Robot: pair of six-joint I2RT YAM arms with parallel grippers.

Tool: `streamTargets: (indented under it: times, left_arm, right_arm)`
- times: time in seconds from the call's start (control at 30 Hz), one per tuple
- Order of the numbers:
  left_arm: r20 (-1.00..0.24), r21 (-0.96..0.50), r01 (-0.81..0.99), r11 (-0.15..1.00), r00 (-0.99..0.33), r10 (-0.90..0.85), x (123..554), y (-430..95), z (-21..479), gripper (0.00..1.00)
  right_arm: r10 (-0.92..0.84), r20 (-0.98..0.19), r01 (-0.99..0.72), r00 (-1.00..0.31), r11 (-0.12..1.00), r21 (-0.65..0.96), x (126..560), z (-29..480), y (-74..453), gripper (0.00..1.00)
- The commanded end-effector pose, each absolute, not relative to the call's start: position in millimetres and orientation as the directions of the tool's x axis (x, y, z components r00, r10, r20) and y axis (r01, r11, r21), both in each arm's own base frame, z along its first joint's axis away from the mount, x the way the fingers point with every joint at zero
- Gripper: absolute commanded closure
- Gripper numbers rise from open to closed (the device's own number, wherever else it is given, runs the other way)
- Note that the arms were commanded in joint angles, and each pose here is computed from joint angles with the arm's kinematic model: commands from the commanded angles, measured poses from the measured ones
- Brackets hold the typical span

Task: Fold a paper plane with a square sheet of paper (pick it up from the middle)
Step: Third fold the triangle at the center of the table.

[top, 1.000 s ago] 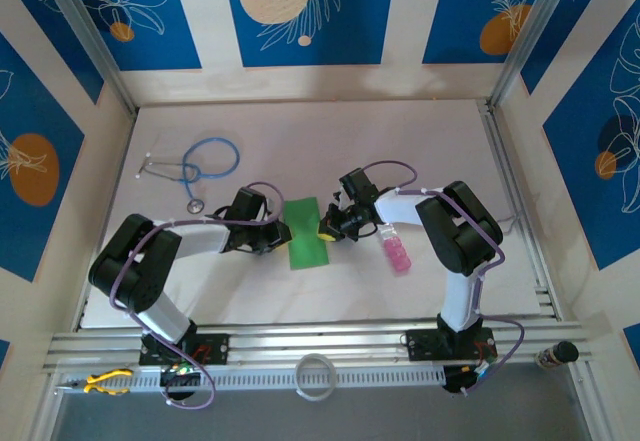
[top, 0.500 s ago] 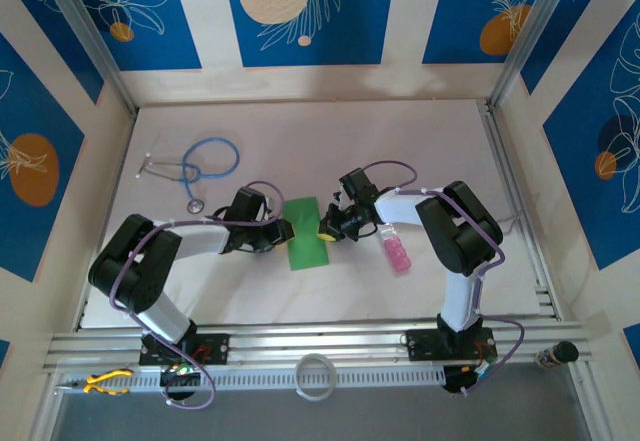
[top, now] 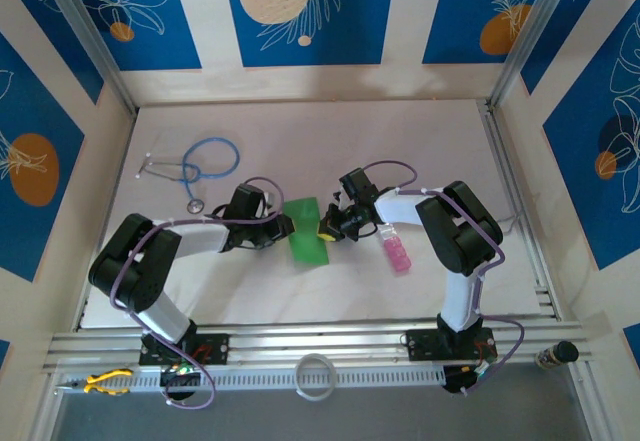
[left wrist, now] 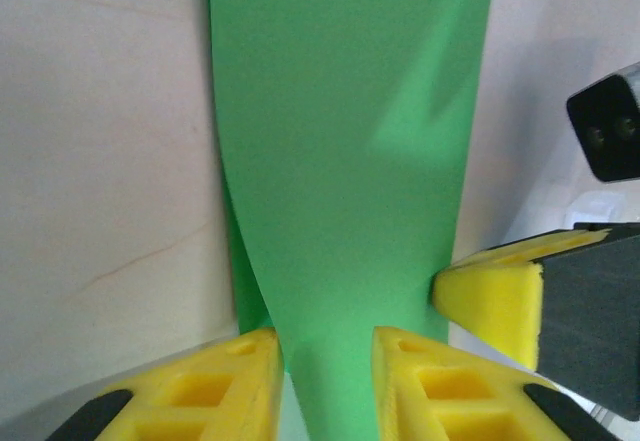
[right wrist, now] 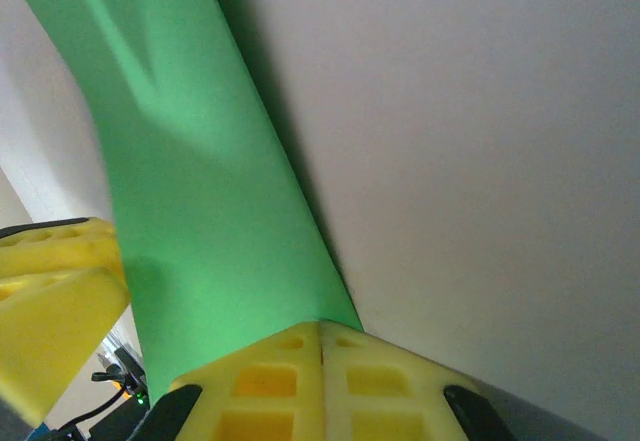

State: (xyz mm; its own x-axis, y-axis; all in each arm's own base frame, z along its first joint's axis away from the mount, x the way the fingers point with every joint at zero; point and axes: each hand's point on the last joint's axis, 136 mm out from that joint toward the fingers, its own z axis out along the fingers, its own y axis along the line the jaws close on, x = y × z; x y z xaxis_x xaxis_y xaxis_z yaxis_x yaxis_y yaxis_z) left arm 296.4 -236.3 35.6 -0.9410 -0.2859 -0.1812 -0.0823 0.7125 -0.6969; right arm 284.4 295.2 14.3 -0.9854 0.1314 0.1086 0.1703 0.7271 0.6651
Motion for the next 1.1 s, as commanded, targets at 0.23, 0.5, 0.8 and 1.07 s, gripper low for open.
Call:
streamTargets:
  times: [0.23,0.5,0.8,1.07]
  left_arm:
    - [-0.13,-0.712,-0.125,0.691,-0.943,-0.305,292,-234,31,0.74]
    - [-0.112,-0.689,-0.162,0.706,-0.939,-0.324,287,-227,28,0.9]
    - [-0.088,-0.705,-0.178,0.686,-0.938,-0.334,285,-229,46,0.98]
    - [-0.023,-0.707,-0.254,0.66,-0.924,-0.381,280,-226,62,1.0]
  right_arm:
    - [0.172,0.201,0.255,-0.964,0.808,0.531,256,-17,273,0.96]
    - [0.133,0.13,0.185,-0.983,0.775,0.604,263,1,282,0.92]
    - [0.061,-0.151,-0.062,-0.987,0.716,0.696,277,65,288,0.71]
    - [-0.069,-0.452,-0.366,-0.89,0.699,0.614,265,106,292,0.55]
